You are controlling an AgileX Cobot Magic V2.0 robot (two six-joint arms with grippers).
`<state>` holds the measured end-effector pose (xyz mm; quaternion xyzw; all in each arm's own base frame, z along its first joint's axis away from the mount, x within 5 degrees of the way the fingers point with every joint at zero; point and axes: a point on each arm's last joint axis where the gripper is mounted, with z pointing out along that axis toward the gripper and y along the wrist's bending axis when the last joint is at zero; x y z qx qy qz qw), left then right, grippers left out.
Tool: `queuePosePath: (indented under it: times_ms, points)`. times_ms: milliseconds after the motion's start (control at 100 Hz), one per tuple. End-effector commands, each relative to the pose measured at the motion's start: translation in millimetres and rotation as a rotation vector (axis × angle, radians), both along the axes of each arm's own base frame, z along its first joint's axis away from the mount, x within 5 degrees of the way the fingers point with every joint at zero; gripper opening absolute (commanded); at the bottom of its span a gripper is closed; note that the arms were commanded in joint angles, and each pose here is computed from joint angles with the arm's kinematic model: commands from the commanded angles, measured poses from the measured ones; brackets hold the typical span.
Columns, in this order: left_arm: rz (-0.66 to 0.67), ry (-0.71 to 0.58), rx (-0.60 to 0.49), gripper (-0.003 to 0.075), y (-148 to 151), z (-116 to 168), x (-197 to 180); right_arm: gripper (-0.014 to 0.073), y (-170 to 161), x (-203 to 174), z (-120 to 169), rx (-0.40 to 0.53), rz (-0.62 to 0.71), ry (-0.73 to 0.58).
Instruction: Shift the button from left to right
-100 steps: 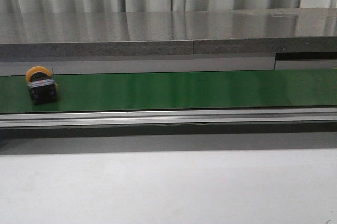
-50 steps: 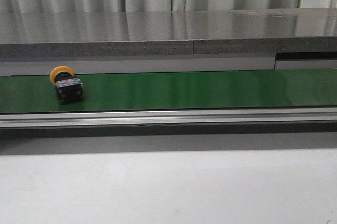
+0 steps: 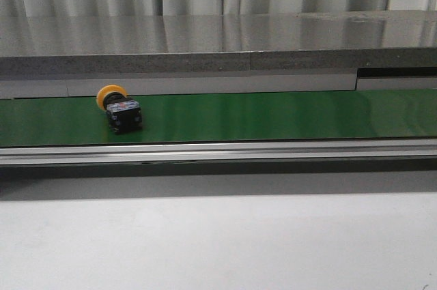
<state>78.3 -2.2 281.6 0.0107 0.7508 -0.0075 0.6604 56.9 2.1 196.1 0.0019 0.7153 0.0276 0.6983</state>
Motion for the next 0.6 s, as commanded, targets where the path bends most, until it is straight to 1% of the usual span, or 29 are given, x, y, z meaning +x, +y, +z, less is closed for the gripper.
queuePosePath:
  times_ms: [0, 50, 450, 590]
  points:
    - [-0.003, -0.09, -0.019, 0.0027, -0.3, 14.7, 0.5, -0.0066, 0.0, -2.8, 14.3, -0.002, 0.001, -0.119]
    - [-0.003, -0.09, -0.019, -0.0022, -0.3, 14.7, 0.5, -0.0066, 0.0, -2.8, 14.3, -0.002, 0.001, -0.119]
    - [-0.003, -0.09, -0.019, -0.002, -0.3, 14.7, 0.5, -0.0066, 0.0, -2.8, 14.5, -0.001, 0.001, -0.122]
    - [-0.003, -0.09, -0.019, -0.002, -0.3, 14.7, 0.5, -0.0066, 0.0, -4.1, 23.5, 0.002, 0.002, -0.221]
